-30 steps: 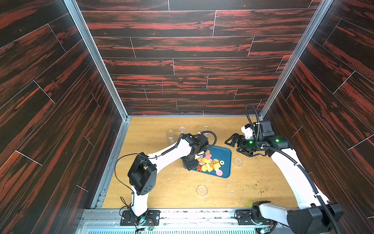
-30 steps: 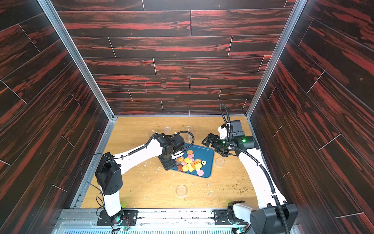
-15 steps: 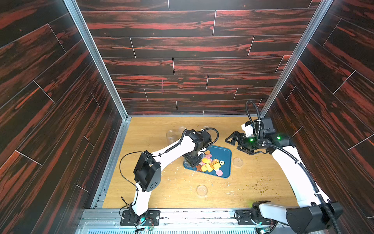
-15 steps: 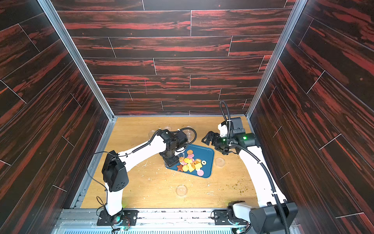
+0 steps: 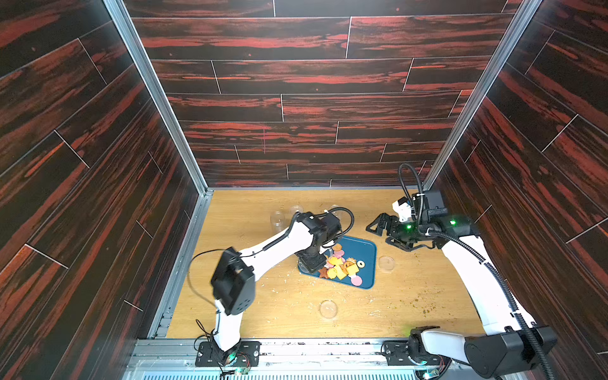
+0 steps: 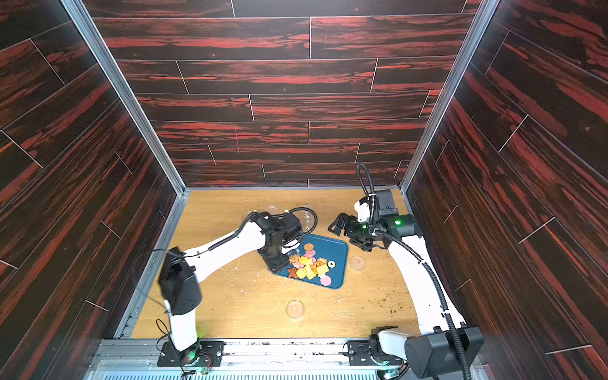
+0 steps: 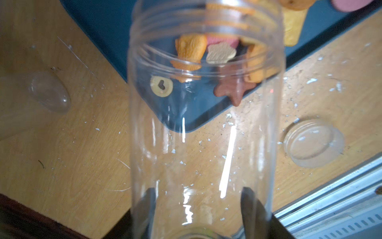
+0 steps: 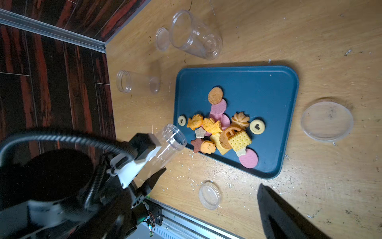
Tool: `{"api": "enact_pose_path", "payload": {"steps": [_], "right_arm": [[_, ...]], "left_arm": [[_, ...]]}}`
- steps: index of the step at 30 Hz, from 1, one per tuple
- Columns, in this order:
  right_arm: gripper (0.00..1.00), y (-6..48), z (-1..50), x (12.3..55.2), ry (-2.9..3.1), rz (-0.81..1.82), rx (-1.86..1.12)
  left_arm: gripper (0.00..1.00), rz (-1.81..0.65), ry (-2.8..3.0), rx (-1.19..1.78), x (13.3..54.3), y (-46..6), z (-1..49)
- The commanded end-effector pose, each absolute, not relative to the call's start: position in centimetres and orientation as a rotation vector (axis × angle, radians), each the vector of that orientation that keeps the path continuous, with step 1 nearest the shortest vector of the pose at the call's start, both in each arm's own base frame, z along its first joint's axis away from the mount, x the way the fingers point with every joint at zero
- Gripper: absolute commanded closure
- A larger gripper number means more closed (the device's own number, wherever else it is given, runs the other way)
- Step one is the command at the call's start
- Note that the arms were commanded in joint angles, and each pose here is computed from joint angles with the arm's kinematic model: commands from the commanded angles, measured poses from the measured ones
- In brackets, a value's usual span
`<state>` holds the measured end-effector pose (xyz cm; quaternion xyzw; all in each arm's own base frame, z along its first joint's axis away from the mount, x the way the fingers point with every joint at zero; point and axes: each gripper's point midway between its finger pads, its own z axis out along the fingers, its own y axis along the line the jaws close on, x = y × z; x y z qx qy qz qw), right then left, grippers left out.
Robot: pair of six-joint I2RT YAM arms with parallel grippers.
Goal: Pour the cookies out of the jar
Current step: Pour the cookies in the jar onto the tray.
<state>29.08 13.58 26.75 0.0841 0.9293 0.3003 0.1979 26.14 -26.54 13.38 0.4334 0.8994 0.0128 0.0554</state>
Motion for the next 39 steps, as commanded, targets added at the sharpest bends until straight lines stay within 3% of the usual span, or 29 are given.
{"api": "enact_pose_path", "payload": {"steps": [1, 10, 26, 35, 39], "right_arm": [[0.02, 13.2, 27.7, 29.4, 2.596, 0.803, 0.209], [0.02, 13.1, 28.5, 29.3, 2.57, 0.804, 0.208], [0.02, 12.8, 32.2, 29.7, 2.521, 0.798, 0.185], [0.01, 16.5, 36.8, 28.4, 2.487, 1.134, 0.07], [0.01, 18.0, 37.7, 27.6, 2.458, 1.317, 0.076]], "left_arm": [[0.59, -0.062, 2.603, 1.227, 26.9, -27.4, 15.9], [0.58, -0.074, 2.509, 1.147, 27.2, -26.7, 18.1], [0.58, -0.384, 2.132, 1.001, 28.2, -30.2, 25.3], [0.57, -0.81, 1.799, 0.951, 25.9, -32.5, 32.5], [0.57, -0.941, 1.705, 1.013, 24.1, -33.1, 33.1]]}}
